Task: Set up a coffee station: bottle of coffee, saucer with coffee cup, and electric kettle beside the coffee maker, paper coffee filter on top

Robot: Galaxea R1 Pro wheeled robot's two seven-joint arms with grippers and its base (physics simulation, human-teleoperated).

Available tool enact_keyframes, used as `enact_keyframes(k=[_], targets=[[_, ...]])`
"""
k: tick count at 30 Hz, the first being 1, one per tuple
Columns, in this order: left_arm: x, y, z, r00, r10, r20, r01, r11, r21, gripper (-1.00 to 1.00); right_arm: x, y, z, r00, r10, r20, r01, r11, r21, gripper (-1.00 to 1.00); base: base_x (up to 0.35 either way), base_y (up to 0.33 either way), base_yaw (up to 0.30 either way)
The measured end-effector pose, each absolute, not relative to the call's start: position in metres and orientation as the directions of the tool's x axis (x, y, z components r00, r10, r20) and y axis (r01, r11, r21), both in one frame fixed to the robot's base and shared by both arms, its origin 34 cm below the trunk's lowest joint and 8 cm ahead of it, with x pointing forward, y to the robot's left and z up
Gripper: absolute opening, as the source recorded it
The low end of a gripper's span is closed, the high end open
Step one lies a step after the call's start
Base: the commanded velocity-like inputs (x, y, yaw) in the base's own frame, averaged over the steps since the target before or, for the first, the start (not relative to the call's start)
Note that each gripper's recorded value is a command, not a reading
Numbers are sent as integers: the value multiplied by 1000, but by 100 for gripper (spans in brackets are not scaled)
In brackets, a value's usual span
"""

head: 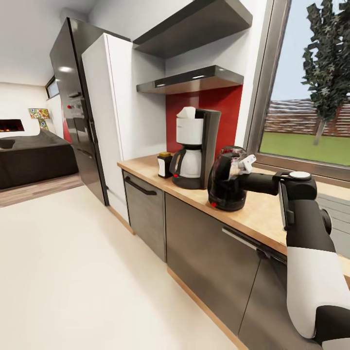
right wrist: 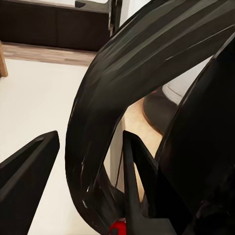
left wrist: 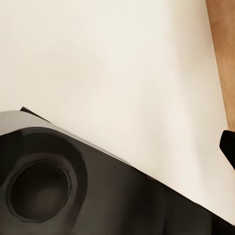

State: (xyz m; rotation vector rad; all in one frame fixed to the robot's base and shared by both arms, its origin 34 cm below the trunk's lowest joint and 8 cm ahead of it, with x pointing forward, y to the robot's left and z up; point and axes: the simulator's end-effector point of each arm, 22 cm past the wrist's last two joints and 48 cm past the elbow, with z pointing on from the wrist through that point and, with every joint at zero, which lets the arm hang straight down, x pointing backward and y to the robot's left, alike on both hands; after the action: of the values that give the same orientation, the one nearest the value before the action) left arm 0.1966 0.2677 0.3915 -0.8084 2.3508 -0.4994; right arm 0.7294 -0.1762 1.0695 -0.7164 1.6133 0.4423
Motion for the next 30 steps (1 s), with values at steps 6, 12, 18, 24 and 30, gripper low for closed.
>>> enact_keyframes(k=[6,12,18,24,30], targets=[[196,268,385,-636,-651,-414,-426,744,-514,100,729,-176,1064,-51,-201,-978,-670,733,-116,-100,0,0,0],[195,268,381,-637,-651,-414,-426,744,-514,100,728,-177,1059,-52,-202,-978,-669,734,-116,-100,0,0,0],[194,268,375,-636,-651,-415,-426,744,-515,100,725,-175,1057,-37,-199,-979,-673,729,-123,-100,0,0,0],[194,268,375,-636,-651,-414,-426,744,-515,100,725,-176,1057,-37,-198,-980,-673,730,-122,-100,0,0,0],[193,268,367,-636,-651,-414,-426,744,-515,100,721,-175,1056,-15,-201,-980,-670,729,-139,-100,0,0,0]])
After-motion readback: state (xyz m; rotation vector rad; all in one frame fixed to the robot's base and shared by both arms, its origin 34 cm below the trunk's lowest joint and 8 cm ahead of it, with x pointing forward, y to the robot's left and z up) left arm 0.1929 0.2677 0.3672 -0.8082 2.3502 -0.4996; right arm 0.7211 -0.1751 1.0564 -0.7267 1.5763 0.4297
